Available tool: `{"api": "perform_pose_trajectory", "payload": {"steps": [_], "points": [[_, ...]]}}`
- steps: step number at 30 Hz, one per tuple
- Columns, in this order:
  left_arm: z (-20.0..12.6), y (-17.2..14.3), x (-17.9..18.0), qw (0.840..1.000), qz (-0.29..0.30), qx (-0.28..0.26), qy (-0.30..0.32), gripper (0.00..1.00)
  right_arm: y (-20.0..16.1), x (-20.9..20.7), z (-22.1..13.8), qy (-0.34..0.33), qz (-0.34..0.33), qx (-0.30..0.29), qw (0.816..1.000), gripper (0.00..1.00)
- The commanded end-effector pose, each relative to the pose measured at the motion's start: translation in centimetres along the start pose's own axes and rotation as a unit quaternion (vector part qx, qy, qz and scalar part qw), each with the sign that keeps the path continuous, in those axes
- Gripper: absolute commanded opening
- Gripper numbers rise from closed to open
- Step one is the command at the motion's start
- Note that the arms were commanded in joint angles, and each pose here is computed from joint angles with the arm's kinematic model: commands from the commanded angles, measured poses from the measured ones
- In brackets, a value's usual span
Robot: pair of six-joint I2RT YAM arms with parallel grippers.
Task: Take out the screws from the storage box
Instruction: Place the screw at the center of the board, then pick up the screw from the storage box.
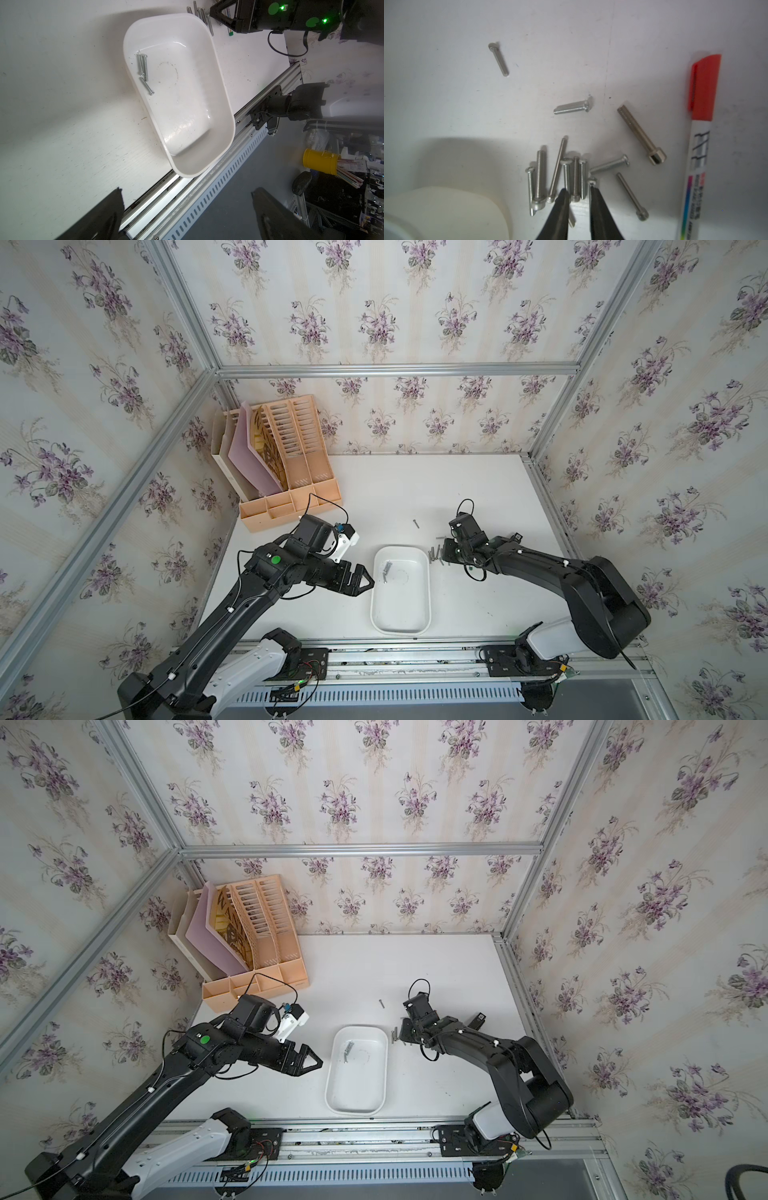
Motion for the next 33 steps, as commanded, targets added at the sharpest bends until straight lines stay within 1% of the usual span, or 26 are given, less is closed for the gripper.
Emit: {"api": "perform_pose_trajectory", "payload": {"steps": [1, 3, 5, 8, 12, 14, 16, 19, 23, 26, 33], "points": [[-0.2, -0.1, 0.0, 1.000, 0.002, 0.000, 0.003, 0.99, 0.9, 0.9, -1.8, 0.049, -0.011, -0.050, 0.998, 0.23], [-0.2, -0.1, -0.1, 1.000, 0.003, -0.002, 0.002, 1.00, 1.3, 1.6, -3.4, 0.072, -0.025, -0.087, 0.993, 0.23], [-0.2, -0.1, 0.0, 1.000, 0.002, -0.002, 0.004, 0.99, 1.4, 2.9, -5.5, 0.087, -0.051, -0.130, 0.986, 0.25], [-0.1, 0.0, 0.0, 1.000, 0.003, 0.000, 0.006, 0.99, 1.1, 5.2, -7.8, 0.106, -0.097, -0.178, 0.974, 0.29], [-0.1, -0.1, 0.0, 1.000, 0.002, 0.000, 0.007, 1.00, 0.0, 8.7, -8.7, 0.149, -0.159, -0.191, 0.957, 0.29], [-0.2, -0.1, 0.0, 1.000, 0.002, -0.002, 0.007, 1.00, -0.8, 10.9, -8.8, 0.159, -0.198, -0.187, 0.949, 0.28], [-0.1, 0.0, 0.1, 1.000, 0.001, -0.002, 0.009, 0.99, -1.6, 12.7, -8.6, 0.156, -0.232, -0.180, 0.943, 0.28], [-0.1, 0.0, 0.1, 1.000, 0.000, 0.000, 0.010, 1.00, -2.5, 14.7, -7.0, 0.159, -0.263, -0.145, 0.940, 0.27], [-0.1, 0.0, 0.1, 1.000, 0.000, 0.000, 0.010, 0.99, -3.6, 16.6, -4.0, 0.169, -0.283, -0.078, 0.941, 0.24], [-0.1, 0.0, 0.1, 1.000, 0.002, -0.001, 0.010, 0.99, -4.3, 17.5, -2.4, 0.175, -0.290, -0.043, 0.940, 0.24], [-0.1, 0.0, 0.0, 1.000, 0.002, 0.000, 0.009, 0.99, -5.0, 18.2, -0.5, 0.172, -0.301, -0.003, 0.938, 0.28]]}}
Point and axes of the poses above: each gripper's point midway between its finger pads, its own z axis out along the fingers, its own x axis along the line the jaws close on, y = z × x, the point moved 7 cm from there along -z, back along the fingers, and after that the axes turned 14 degrees about -z, right-handed, at the moved point
